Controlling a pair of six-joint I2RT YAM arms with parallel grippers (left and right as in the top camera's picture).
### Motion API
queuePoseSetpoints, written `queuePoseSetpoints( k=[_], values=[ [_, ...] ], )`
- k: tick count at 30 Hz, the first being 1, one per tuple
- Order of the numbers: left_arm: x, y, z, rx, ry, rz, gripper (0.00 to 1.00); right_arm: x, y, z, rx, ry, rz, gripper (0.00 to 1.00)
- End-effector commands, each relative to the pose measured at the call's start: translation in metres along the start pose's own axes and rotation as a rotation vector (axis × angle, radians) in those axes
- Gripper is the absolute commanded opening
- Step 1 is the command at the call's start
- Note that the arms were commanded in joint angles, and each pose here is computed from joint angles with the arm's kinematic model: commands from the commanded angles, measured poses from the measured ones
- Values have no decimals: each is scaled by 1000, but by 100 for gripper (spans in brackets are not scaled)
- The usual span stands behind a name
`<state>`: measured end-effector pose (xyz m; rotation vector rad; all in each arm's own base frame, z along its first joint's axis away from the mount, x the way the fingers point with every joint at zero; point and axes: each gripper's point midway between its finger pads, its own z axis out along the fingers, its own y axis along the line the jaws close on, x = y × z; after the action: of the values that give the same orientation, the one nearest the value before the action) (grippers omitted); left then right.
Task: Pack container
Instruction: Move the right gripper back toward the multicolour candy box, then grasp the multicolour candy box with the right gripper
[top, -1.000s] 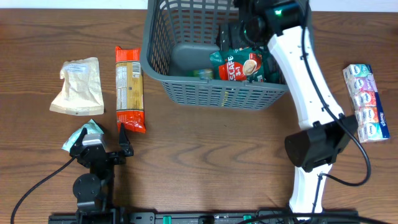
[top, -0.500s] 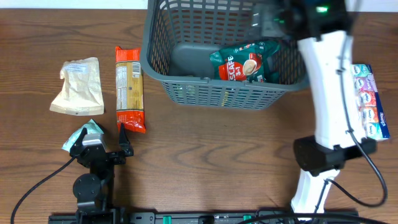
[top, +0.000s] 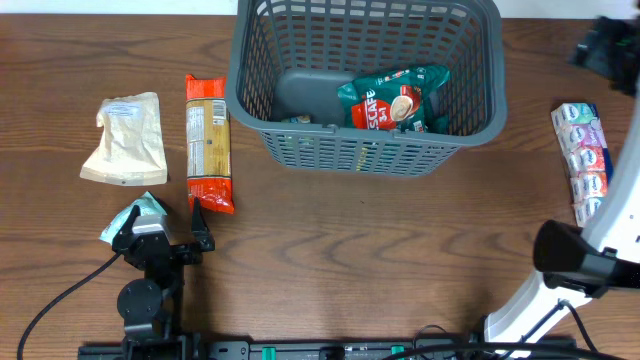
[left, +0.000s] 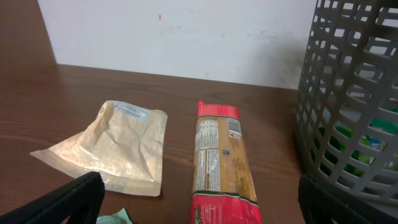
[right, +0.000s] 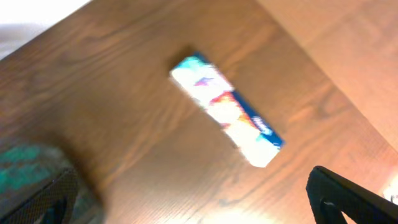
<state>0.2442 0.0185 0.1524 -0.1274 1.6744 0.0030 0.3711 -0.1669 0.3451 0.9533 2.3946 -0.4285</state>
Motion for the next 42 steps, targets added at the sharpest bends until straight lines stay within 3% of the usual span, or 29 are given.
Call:
queuePoseSetpoints(
  k=[1, 5, 10, 15, 21, 28, 36, 42],
  values=[
    [16, 4, 1, -16, 49, -12, 99, -6, -37, 10, 69, 9, 97, 99],
    [16, 4, 1, -16, 49, -12, 99, -5, -75, 27, 142, 48, 278, 99],
    [16, 4, 1, -16, 49, -12, 99, 6, -100, 59, 196, 130, 346, 99],
    [16, 3, 1, -16, 49, -12, 99, 25, -100, 110, 191, 231, 161, 99],
    [16, 3, 1, -16, 49, -12, 99, 69, -60, 179, -30, 362, -111, 99],
    [16, 4, 1, -16, 49, -12, 99, 124, -58, 243, -51, 468, -301, 99],
    [16, 4, 1, -16, 49, -12, 99, 150, -84, 277, 76, 542, -347, 98],
    [16, 4, 1, -16, 49, -12, 98, 143, -72, 286, 7, 496, -313, 97]
  ],
)
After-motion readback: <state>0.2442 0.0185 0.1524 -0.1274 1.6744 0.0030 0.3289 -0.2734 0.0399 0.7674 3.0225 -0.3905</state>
